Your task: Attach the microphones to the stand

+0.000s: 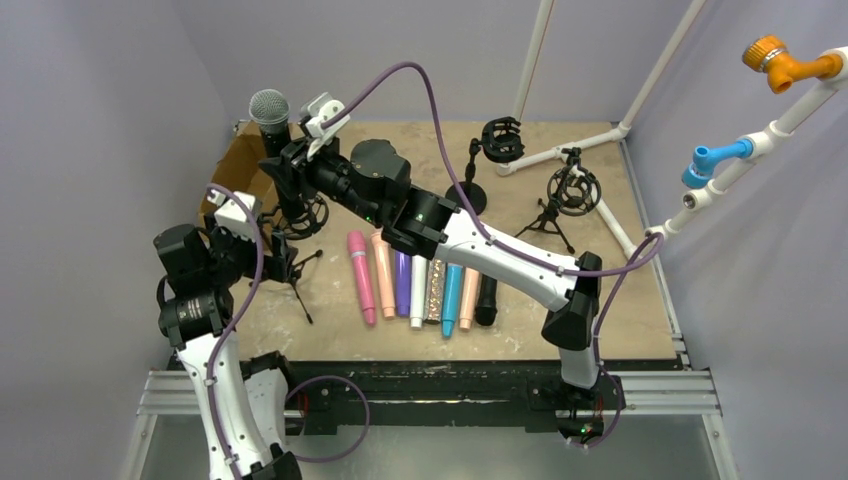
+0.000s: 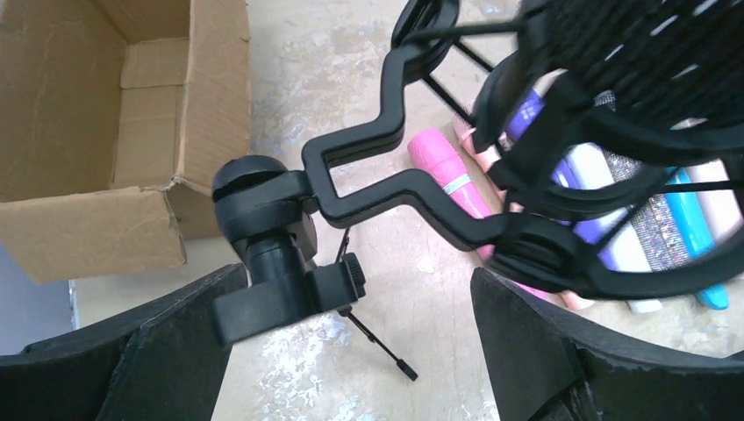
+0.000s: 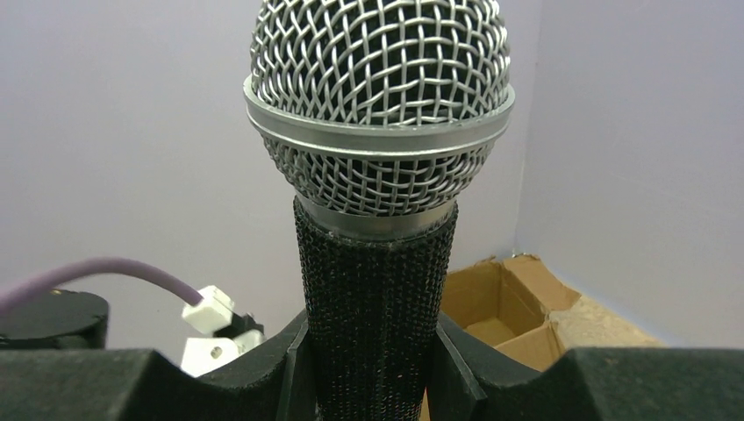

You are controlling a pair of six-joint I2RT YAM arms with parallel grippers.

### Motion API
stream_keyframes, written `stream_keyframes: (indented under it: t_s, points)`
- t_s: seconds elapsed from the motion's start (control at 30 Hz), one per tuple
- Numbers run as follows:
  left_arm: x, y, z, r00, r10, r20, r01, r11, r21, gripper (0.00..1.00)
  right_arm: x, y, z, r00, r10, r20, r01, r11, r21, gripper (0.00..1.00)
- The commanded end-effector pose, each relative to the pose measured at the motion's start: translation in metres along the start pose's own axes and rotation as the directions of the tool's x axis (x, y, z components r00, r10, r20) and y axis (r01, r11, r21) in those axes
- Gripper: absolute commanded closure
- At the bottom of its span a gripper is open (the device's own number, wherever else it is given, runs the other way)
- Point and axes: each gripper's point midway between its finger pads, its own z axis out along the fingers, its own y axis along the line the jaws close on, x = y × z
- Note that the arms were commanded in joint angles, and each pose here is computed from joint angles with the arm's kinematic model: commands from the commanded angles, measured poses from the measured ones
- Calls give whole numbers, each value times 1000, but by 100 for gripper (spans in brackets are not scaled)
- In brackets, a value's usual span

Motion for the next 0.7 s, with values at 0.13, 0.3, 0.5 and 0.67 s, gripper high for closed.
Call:
stream_keyframes:
  t_s: [0.13,0.3,0.5,0.67]
  points:
    - [7,9,27,996,44,82,-48,998,48,6,-10,6,-3,1000,0,13,1,1000,-28,100]
    - [6,11,35,994,26,110,-33,998,61,31,-6,4,-1,1000,-20,-8,20,1000,-18,100]
    - [8,9,40,995,13,102,-23,996,90,48,-5,7,-2,999,-33,-34,32,999,-37,100]
    - [15,12,44,995,25,95,-33,996,84,69,-1,-4,-2,998,-47,-44,47,999,8,100]
